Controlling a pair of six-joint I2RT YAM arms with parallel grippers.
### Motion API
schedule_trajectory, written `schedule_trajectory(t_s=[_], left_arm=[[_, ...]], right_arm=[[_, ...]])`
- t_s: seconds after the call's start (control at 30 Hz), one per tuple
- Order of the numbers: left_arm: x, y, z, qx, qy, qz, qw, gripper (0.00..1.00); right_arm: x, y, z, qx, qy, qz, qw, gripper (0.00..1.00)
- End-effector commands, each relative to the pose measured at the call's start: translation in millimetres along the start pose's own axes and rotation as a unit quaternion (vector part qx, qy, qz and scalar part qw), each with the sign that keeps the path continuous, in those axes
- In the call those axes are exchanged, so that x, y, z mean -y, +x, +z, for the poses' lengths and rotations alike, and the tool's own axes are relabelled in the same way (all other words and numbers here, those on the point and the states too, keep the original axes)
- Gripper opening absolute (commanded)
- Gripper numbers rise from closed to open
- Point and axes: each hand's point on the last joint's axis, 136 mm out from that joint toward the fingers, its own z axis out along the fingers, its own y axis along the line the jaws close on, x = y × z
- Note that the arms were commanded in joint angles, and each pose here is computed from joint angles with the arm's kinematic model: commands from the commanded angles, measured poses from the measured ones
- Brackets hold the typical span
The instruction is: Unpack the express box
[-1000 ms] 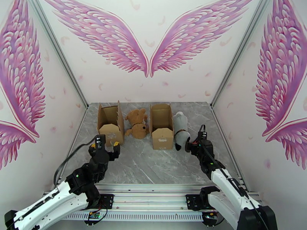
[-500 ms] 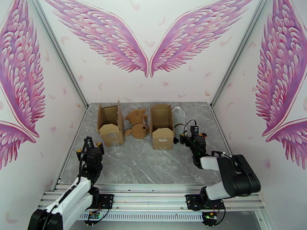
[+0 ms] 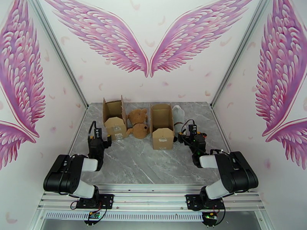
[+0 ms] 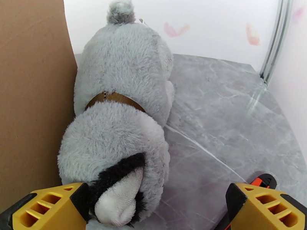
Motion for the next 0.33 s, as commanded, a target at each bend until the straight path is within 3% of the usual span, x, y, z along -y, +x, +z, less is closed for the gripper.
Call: schedule_trajectory(t_s=[0.0,0.3], left_arm=[[5.9,-24.9,9.9,0.021,0.018,-0.011,1.0,0.99],[3.0,-25.3,11.7,0.019,0.018,-0.019,0.999,0.99]], right_arm=[[-0.8,-10.8,5.6,0.011,-0.007,-0.001,1.0,0.99],[0.0,-10.6,6.0,0.01,-0.01,0.002,1.0,0.99]])
